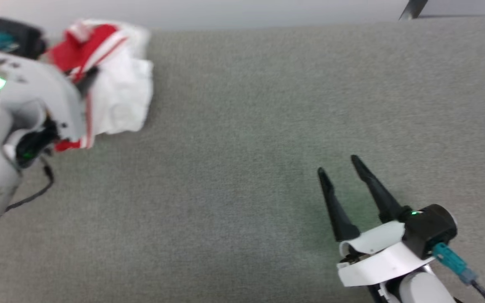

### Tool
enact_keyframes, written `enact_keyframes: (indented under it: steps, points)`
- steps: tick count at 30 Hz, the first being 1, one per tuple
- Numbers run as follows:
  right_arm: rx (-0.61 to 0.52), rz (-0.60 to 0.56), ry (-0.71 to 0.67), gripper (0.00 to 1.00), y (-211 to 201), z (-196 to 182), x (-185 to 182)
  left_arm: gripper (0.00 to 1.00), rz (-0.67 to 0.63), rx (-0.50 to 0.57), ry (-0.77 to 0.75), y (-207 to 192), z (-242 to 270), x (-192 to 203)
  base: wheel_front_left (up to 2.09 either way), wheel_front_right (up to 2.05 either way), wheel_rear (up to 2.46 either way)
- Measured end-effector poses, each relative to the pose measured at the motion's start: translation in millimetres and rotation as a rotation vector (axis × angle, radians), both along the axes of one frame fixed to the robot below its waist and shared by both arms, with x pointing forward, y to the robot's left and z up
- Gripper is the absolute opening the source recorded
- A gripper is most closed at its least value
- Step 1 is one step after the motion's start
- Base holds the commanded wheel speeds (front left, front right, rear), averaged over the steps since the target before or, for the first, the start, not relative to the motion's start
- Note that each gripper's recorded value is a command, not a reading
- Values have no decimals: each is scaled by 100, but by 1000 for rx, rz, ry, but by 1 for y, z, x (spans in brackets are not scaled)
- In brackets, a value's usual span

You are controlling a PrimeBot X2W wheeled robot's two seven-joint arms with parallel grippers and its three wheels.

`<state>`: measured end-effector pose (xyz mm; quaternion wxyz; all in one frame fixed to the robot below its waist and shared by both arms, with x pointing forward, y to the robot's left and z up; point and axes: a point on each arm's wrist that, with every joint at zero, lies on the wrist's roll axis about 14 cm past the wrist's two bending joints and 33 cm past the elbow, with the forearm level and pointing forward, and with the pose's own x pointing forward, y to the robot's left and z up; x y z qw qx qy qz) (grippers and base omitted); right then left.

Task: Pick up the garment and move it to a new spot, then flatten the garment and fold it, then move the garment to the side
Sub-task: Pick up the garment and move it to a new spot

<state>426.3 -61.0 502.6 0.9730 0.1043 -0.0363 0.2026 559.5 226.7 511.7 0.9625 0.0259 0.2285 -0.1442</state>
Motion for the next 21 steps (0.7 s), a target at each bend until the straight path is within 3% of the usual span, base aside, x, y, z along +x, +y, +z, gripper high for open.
enact_keyframes:
  steps: [8,13,17,21]
  points:
    - [14,-153,-28,100,-51,13,-5,0,-351,10,-131,-124,41,3,0,0,0]
    - [16,-236,-38,100,-80,17,-8,0,-520,-65,-207,-194,54,-6,0,0,0]
    - [21,-291,-45,100,-98,20,-9,0,-620,-87,-201,-234,34,-20,0,0,0]
    - [24,-312,-39,100,-105,18,-8,0,-660,-50,-108,-245,-14,-35,0,0,0]
